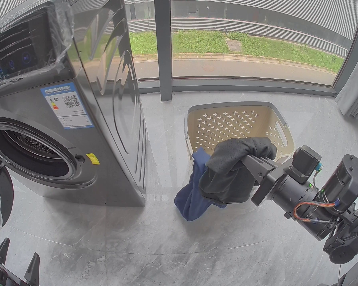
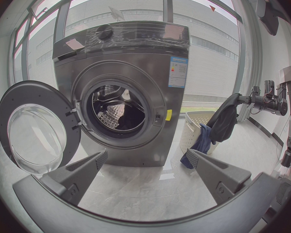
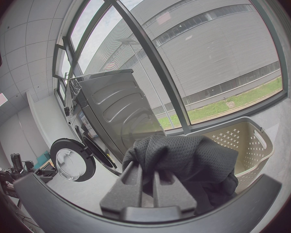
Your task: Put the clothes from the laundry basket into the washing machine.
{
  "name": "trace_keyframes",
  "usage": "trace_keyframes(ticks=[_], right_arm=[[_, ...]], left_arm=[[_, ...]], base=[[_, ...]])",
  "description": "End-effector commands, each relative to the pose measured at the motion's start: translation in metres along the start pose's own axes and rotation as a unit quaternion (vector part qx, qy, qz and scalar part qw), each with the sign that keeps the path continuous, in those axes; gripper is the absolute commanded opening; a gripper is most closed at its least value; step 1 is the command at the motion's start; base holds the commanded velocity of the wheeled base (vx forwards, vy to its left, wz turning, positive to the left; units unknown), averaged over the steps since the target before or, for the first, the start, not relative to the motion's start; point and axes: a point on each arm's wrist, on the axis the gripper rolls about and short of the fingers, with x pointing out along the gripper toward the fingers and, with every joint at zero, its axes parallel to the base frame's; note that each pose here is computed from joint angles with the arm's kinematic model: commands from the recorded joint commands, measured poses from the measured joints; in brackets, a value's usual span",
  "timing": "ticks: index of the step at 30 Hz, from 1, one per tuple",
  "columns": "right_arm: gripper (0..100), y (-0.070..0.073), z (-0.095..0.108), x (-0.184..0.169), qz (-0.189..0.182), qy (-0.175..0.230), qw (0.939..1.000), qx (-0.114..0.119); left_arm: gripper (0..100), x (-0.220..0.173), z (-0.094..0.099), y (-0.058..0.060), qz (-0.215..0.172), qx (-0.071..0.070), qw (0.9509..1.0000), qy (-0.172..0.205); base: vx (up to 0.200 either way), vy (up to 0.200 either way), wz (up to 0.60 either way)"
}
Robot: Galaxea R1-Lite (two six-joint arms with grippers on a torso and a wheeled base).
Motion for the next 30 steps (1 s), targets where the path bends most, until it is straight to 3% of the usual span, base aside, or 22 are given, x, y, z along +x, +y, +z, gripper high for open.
trace_keyframes(ticks=[1, 5, 17, 23, 30], right_arm=[[0, 0.0002, -0.0007, -0.0001, 0.000, 0.001, 1.0000, 0.000], [0, 0.0000, -0.0014, -0.0002, 0.000, 0.003, 1.0000, 0.000], [0, -0.0012, -0.0061, -0.0013, -0.003, 0.013, 0.9999, -0.002], [0, -0.0014, -0.0068, -0.0018, -0.003, 0.016, 0.9999, -0.002], [0, -0.0014, -0.0070, -0.0014, -0.003, 0.016, 0.9999, -0.002]], left_arm=[[100, 0.0002, -0.0030, 0.0001, 0.000, 0.001, 1.0000, 0.002], [100, 0.0002, -0.0030, 0.0001, 0.000, 0.001, 1.0000, 0.002], [100, 0.0002, -0.0030, 0.0001, 0.000, 0.000, 1.0000, 0.002], [100, 0.0002, -0.0030, 0.0001, 0.000, 0.000, 1.0000, 0.002], [100, 0.0002, -0.0030, 0.0001, -0.001, -0.001, 1.0000, 0.002]], base=[[0.000, 0.000, 0.00], [0.000, 0.000, 0.00], [-0.200, 0.000, 0.00], [0.000, 0.000, 0.00], [0.000, 0.200, 0.00]])
